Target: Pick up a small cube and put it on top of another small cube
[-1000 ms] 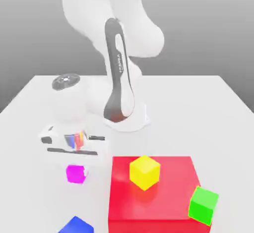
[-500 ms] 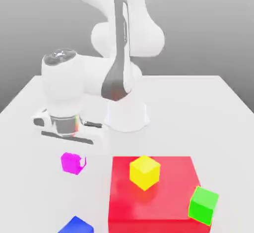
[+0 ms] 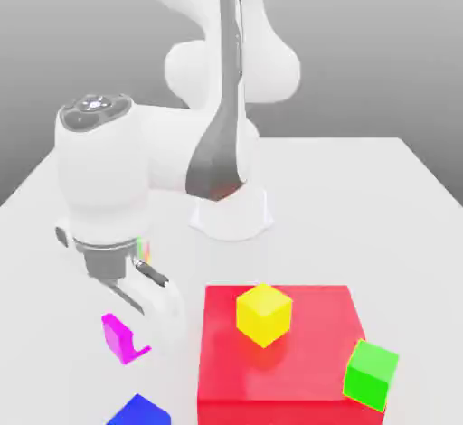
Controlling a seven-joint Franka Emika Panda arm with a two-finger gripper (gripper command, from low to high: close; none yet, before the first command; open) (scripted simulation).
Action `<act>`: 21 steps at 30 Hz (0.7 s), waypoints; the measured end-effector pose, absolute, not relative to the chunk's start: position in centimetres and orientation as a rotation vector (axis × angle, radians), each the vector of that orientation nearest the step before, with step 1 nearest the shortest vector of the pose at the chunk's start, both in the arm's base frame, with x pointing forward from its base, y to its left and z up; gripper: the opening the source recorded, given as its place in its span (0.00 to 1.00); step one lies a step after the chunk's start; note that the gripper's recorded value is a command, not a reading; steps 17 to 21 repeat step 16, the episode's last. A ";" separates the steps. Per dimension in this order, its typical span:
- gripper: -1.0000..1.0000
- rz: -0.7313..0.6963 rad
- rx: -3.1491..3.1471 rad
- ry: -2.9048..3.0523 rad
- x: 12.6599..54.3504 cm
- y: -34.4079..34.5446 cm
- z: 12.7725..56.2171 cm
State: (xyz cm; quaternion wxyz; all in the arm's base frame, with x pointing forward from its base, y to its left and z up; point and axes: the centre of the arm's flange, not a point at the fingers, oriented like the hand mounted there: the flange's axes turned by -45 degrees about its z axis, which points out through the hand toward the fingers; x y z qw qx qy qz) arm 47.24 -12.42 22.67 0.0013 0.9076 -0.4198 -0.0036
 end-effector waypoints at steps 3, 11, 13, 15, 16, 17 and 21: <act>0.00 -0.008 2.782 -1.456 49.1 -11.9 23.3; 0.00 0.003 2.636 -1.712 52.6 -11.0 21.0; 1.00 0.002 2.634 -1.714 52.6 -10.9 18.6; 1.00 0.002 2.634 -1.714 52.6 -10.9 18.6; 1.00 0.002 2.634 -1.714 52.6 -10.9 18.6; 1.00 0.002 2.634 -1.714 52.6 -10.9 18.6; 1.00 0.002 2.634 -1.714 52.6 -10.9 18.6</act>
